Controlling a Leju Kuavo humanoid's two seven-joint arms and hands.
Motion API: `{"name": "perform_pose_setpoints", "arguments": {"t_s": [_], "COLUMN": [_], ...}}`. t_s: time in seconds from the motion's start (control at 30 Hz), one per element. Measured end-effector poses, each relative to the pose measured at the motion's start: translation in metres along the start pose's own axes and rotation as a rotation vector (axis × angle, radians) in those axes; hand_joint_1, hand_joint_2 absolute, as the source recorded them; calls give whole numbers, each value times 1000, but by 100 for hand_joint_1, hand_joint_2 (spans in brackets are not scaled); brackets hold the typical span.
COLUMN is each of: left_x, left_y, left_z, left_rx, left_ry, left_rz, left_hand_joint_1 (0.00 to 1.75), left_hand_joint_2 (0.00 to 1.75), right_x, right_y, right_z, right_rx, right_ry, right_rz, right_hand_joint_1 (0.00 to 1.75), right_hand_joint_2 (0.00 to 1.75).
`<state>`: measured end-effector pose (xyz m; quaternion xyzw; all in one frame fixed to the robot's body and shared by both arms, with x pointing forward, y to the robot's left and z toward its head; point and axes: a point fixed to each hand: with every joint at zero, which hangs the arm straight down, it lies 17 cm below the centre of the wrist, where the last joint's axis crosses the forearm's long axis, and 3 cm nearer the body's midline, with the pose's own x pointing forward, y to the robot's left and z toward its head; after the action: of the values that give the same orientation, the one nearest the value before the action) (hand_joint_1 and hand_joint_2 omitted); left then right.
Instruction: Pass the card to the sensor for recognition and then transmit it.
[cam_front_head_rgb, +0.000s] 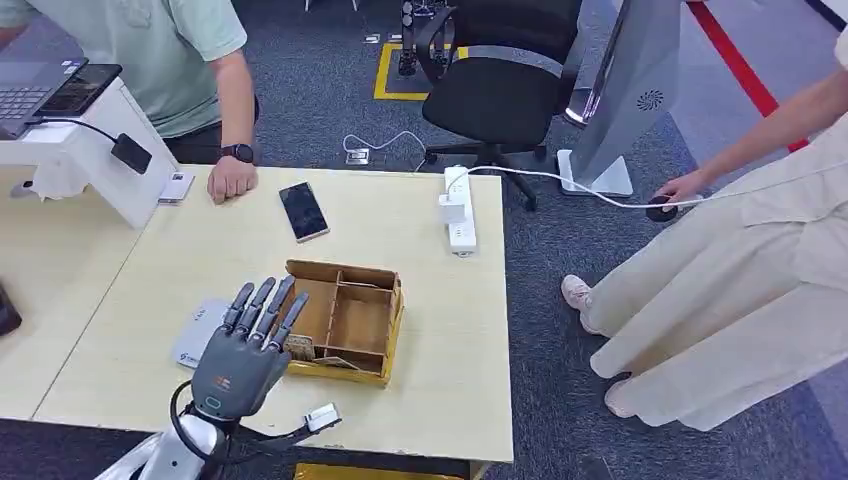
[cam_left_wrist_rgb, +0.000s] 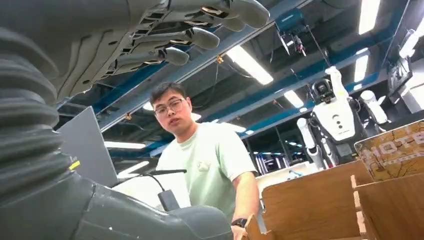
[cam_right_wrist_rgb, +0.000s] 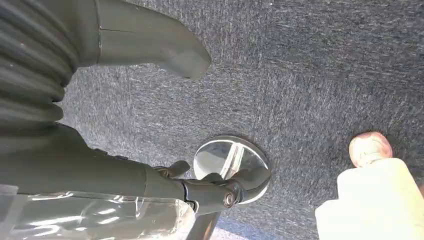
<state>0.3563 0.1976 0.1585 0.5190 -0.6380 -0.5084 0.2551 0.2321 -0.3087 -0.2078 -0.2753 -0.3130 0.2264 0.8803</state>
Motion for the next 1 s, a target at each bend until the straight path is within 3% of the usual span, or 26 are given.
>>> {"name": "perform_pose_setpoints", "arguments": {"t_s": [0.43, 1.0], "left_x": [23, 82], "left_y": [-10, -15], "left_z": [16, 29], "left_rx": [-43, -78], "left_ry": [-31, -114], "left_rz": [47, 149], "left_hand_joint_1": [0, 0], "left_hand_joint_2": [175, 175], "right_x": [0, -1], "right_y": [-2, -8], "right_z": [-1, -3], "right_rx": [-9, -32], "right_ry": [2, 13], "right_rz": [-17, -41], "right_hand_joint_1": [0, 0], "right_hand_joint_2": [175, 175]}}
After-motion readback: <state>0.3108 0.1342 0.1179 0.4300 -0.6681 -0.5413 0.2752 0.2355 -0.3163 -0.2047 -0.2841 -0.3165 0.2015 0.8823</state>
